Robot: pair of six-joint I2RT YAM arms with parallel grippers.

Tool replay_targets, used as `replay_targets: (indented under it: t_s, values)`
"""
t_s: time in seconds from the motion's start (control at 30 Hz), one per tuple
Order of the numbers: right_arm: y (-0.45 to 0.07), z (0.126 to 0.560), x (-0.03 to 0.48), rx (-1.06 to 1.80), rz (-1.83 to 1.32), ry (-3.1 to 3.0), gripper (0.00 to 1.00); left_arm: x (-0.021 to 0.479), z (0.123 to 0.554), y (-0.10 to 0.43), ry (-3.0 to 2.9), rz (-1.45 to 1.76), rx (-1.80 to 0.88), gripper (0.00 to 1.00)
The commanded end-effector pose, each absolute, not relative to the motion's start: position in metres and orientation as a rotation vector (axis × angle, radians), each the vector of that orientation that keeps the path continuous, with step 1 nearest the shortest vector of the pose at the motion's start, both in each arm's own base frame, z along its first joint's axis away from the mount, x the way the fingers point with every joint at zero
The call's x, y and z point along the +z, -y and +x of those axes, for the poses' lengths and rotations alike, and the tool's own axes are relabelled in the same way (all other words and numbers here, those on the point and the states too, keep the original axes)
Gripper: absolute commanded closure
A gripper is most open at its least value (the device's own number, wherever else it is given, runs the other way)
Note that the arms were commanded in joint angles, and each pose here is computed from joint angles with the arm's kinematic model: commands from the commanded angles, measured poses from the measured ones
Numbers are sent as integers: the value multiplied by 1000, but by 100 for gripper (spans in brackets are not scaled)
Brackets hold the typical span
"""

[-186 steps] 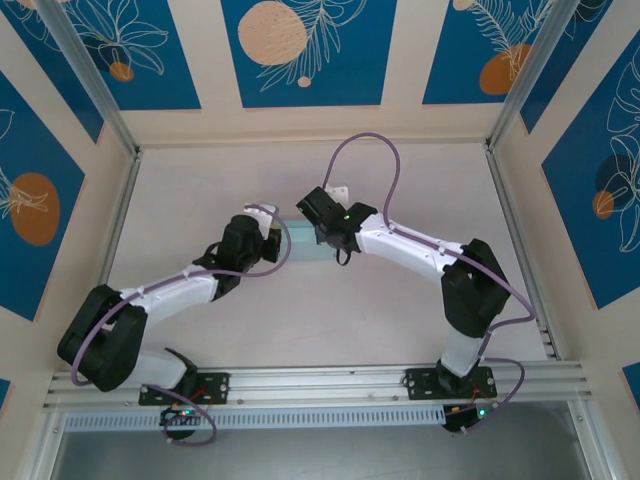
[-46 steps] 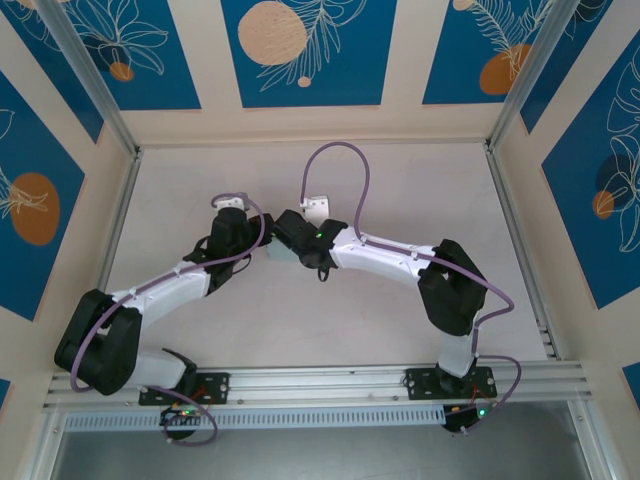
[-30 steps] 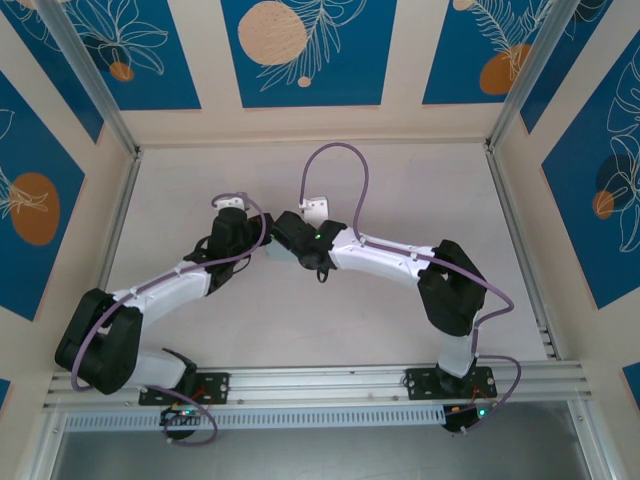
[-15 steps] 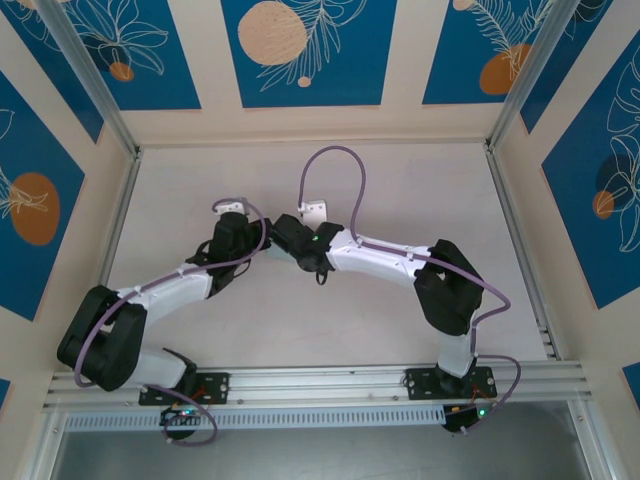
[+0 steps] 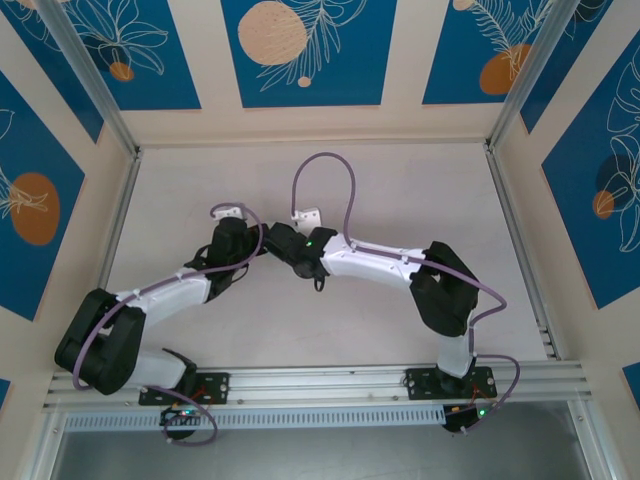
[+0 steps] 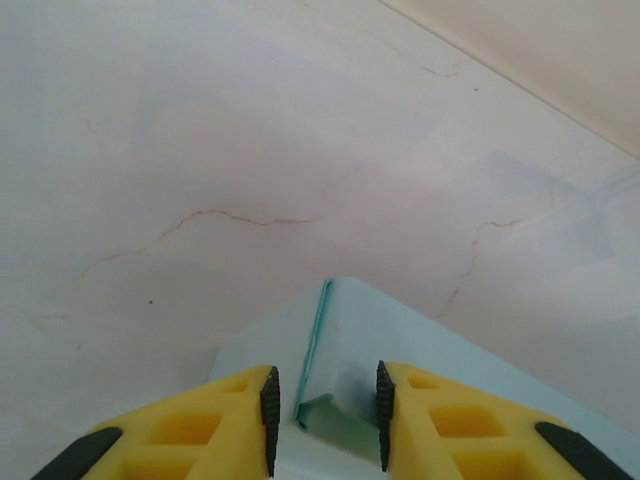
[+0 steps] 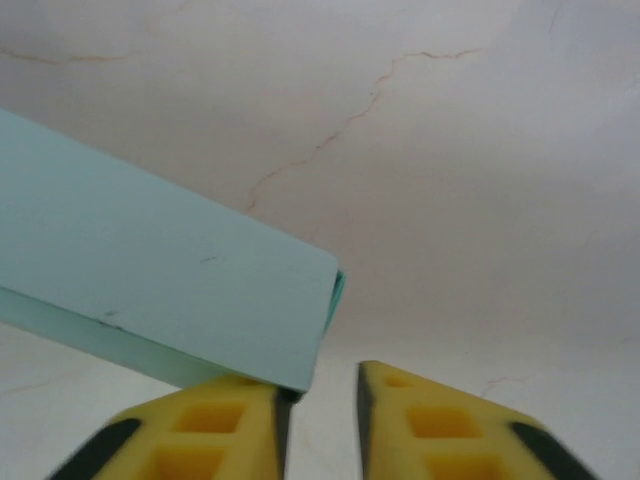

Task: Fold the paper box

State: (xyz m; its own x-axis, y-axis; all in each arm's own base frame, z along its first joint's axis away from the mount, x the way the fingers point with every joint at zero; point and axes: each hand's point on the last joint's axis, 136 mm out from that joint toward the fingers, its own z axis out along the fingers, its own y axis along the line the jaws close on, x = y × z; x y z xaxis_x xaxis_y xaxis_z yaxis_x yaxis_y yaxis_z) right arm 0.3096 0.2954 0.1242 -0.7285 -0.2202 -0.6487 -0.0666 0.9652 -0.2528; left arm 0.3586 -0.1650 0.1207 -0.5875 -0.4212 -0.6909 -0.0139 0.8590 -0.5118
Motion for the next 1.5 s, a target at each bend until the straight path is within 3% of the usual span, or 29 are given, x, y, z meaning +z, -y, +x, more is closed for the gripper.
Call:
replay_targets:
  t_s: [0.0,0.4,0.73,0.97,1.47]
  values:
    - [-302,297,124,-302,-258,-2398,65,53,324,138,-2371,-341,-381,69]
    - [-337,283,159,88,-346,-2420,36,56,325,141,-2362,-327,-390,70]
    - [-318,292,166,372,-96,-2532,38,55,326,144,-2362,-322,-398,70]
    - [-308,311,147,706,111,-2619,33,56,325,144,-2361,-323,-398,70]
    - [-302,303,115,804,227,-2712,32,55,325,147,-2364,-320,-399,70]
